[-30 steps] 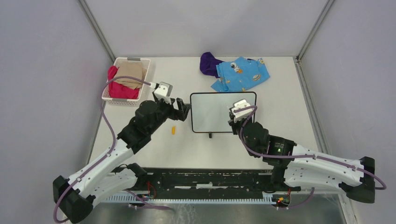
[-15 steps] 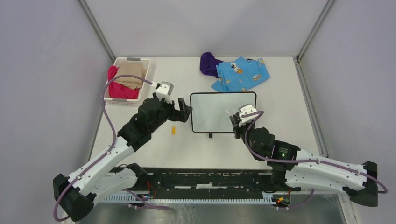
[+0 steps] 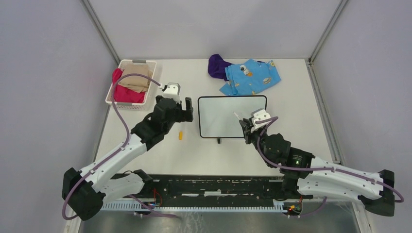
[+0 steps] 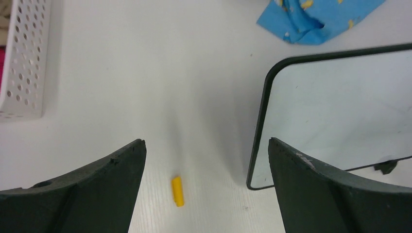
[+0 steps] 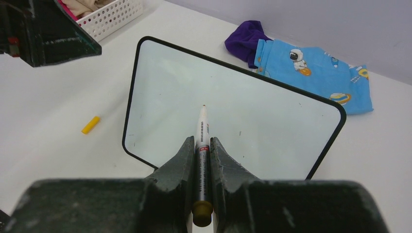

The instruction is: Write a sentence on the whiteboard

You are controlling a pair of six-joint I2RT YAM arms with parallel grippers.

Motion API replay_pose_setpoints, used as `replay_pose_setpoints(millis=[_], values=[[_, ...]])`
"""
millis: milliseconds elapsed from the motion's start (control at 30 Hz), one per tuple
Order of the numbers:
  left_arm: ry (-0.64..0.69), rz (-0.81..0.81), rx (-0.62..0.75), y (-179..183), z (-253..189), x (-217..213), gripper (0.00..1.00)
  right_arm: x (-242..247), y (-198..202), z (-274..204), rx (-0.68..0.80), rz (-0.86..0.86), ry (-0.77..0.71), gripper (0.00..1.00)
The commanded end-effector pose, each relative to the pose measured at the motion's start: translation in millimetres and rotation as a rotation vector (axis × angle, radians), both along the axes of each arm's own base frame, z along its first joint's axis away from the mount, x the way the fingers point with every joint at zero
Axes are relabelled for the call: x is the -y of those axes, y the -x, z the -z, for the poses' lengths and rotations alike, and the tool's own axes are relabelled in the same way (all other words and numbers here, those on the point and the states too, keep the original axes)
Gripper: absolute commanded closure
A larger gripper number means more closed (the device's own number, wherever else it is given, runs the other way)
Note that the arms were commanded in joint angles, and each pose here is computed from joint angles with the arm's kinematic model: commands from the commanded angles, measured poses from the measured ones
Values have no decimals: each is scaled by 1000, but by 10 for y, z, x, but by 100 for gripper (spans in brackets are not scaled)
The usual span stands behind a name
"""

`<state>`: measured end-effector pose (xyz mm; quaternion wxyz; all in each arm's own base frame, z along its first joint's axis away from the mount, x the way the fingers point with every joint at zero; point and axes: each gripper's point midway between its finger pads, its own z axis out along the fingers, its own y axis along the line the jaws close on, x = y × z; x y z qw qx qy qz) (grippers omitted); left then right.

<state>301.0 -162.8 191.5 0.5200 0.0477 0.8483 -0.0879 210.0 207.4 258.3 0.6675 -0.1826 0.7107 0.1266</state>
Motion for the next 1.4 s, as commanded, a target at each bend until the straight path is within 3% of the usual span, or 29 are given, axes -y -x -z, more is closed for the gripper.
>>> replay_pose_setpoints(millis=[0, 133, 200, 600, 833, 967, 1233, 1367], values=[[194, 39, 224, -121, -777, 98, 0, 4, 34, -165, 38, -23, -70, 100], [347, 267, 249, -63, -858, 279, 0, -3, 48, -192, 50, -37, -82, 100], [388, 302, 241, -95, -772, 223, 0, -24, 54, -205, 54, -48, -86, 100], [462, 595, 108, 15, -168, 595, 0, -120, 93, -229, 60, -101, -106, 100], [508, 578, -3, -93, 192, 598, 3, -188, 110, -221, 61, -130, -103, 100], [543, 612, -52, -147, 270, 650, 10, -228, 124, -236, 63, -149, -109, 100], [555, 687, -105, -73, 504, 716, 12, -336, 172, -229, 81, -213, -98, 100], [579, 728, -147, -25, 667, 761, 18, -387, 180, -239, 80, -230, -99, 100]])
